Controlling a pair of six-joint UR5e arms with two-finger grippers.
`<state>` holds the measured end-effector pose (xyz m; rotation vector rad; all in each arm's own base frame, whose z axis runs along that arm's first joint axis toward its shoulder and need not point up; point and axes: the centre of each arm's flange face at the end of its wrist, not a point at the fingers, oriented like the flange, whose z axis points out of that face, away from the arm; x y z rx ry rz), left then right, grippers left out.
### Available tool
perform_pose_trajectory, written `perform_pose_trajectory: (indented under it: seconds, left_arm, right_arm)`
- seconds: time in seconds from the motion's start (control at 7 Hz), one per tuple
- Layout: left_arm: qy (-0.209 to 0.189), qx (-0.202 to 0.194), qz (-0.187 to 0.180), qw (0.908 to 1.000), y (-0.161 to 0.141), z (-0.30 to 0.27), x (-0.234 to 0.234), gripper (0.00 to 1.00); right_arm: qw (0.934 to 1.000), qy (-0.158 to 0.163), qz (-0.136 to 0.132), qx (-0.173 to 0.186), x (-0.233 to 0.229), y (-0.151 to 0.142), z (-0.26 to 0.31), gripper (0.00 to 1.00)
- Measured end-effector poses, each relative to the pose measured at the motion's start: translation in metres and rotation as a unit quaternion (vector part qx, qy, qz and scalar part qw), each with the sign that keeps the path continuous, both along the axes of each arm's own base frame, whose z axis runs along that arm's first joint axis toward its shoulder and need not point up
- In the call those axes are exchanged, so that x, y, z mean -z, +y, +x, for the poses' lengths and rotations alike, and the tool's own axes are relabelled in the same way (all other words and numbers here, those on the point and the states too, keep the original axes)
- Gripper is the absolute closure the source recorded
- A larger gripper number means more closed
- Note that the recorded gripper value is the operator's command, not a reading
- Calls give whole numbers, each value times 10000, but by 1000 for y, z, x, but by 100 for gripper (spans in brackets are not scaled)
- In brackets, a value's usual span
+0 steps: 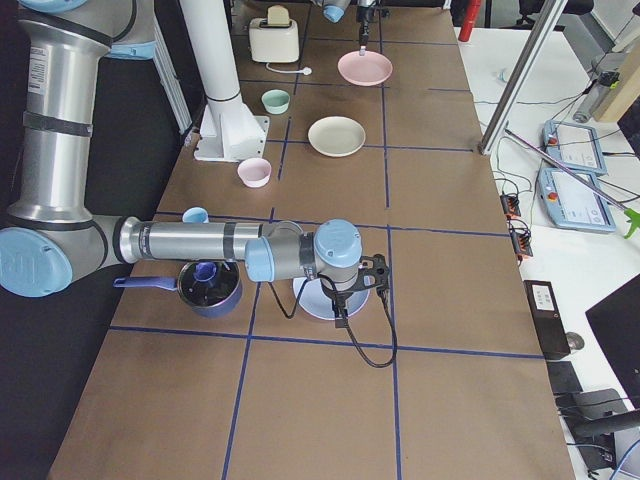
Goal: Stack three plates with pink and blue
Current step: 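Carry the pink plate over the cream plate and lower it on top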
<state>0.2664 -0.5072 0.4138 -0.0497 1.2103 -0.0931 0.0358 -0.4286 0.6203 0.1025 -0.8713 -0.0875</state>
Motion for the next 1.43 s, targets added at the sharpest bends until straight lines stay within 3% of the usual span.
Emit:
perform_pose_trajectory:
  seconds: [0.14,0.43,0.86,1.43]
  left_arm:
    - [109,15,-99,9999,8,61,53,100]
    - [-78,100,-170,9998,45,178,127,100]
    - [-234,159,-131,9995,74,202,144,100]
    - [-270,-173,-139,9994,110,230,141,100]
  right_arm:
    - [10000,-1,10,2,1,0,0,0]
    - [10000,0,26,17,2,-2,-2,0]
    - [9999,-4,20,136,5,-6,-15,0]
    - [9998,-18,8,179,4,-6,-19,0]
